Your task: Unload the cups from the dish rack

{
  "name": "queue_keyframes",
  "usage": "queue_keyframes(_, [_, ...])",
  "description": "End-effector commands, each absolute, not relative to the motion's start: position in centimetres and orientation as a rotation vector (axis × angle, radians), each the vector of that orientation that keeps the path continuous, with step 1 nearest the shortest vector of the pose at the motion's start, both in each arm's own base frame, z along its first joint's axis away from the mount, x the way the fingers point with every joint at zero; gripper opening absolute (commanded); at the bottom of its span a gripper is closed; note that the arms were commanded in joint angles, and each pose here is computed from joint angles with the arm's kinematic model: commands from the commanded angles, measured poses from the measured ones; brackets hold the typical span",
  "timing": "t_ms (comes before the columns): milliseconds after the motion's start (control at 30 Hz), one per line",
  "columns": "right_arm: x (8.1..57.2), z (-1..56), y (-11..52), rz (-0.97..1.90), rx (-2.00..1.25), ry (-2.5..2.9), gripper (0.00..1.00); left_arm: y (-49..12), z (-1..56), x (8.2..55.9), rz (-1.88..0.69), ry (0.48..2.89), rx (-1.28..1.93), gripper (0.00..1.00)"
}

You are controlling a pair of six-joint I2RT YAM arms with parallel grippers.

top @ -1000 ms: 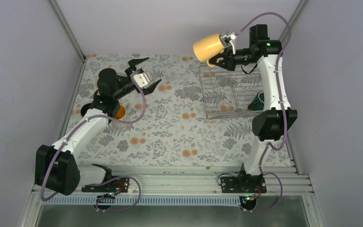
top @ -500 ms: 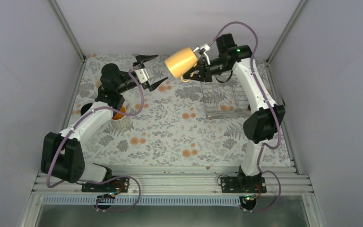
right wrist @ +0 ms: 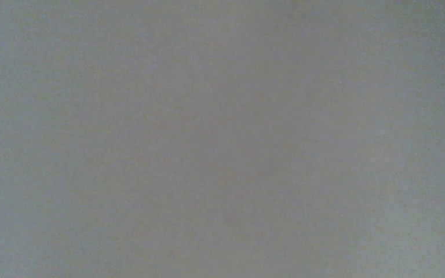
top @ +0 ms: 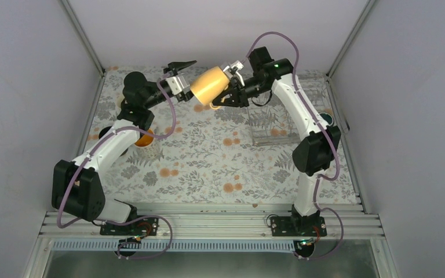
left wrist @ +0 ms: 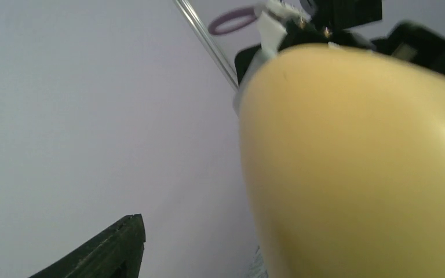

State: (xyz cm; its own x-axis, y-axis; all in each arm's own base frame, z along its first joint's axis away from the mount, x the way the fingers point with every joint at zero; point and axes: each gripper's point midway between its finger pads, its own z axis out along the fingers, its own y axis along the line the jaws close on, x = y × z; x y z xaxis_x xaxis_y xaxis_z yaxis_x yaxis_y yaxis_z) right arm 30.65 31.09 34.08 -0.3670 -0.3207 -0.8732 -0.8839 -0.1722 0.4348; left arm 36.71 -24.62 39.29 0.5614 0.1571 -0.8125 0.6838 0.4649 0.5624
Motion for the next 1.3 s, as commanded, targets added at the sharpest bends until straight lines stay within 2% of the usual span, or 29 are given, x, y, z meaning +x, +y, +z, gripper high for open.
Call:
queue_keyframes(0, [29.3,35.8,32.4,1.675,-1.412,1.477,0.03,-24.8,41.4,36.4,-0.387,0.905,1.059,0.68])
queue_keyframes(433, [30.1,35.5,33.9,1.730,-1.418,1.444,0.11,-25.0,41.6,36.2,-0.415,0.930,1.067,0.08])
queue_keyframes(533, [30.6,35.1,34.0,1.707,-1.423,1.457,0.13,-24.8,41.8,36.1,-0.410,0.942,1.054,0.03])
queue_keyframes(700, [30.9,34.3,33.7,1.662,-1.440,1.448,0.20,-24.6,41.9,36.6,-0.393,0.963,1.027,0.02])
queue_keyframes(767, [31.2,34.0,33.4,1.616,-1.447,1.442,0.36,-24.7,41.7,36.5,-0.389,0.967,1.037,0.02])
queue_keyframes(833, [32.3,33.2,33.3,1.521,-1.441,1.494,0.48,-24.6,41.7,36.4,-0.385,0.971,1.043,0.02])
queue_keyframes(867, [33.3,32.6,33.4,1.429,-1.448,1.505,0.58,-24.6,41.6,36.3,-0.382,0.976,1.045,0.02])
queue_keyframes(933, [34.4,31.2,32.9,1.282,-1.462,1.539,0.64,-24.4,41.7,36.2,-0.365,0.984,1.051,0.02])
queue_keyframes(1100, [36.9,29.7,30.9,1.106,-1.452,1.611,0.68,-23.3,41.8,36.3,-0.256,1.022,1.049,0.03])
queue_keyframes(1200, [38.0,30.2,29.2,1.082,-1.416,1.614,0.77,-22.1,41.9,37.1,-0.180,1.068,1.020,0.02])
queue_keyframes(1267, [38.3,30.6,28.4,1.063,-1.401,1.615,0.78,-21.2,41.9,37.6,-0.142,1.097,1.003,0.02])
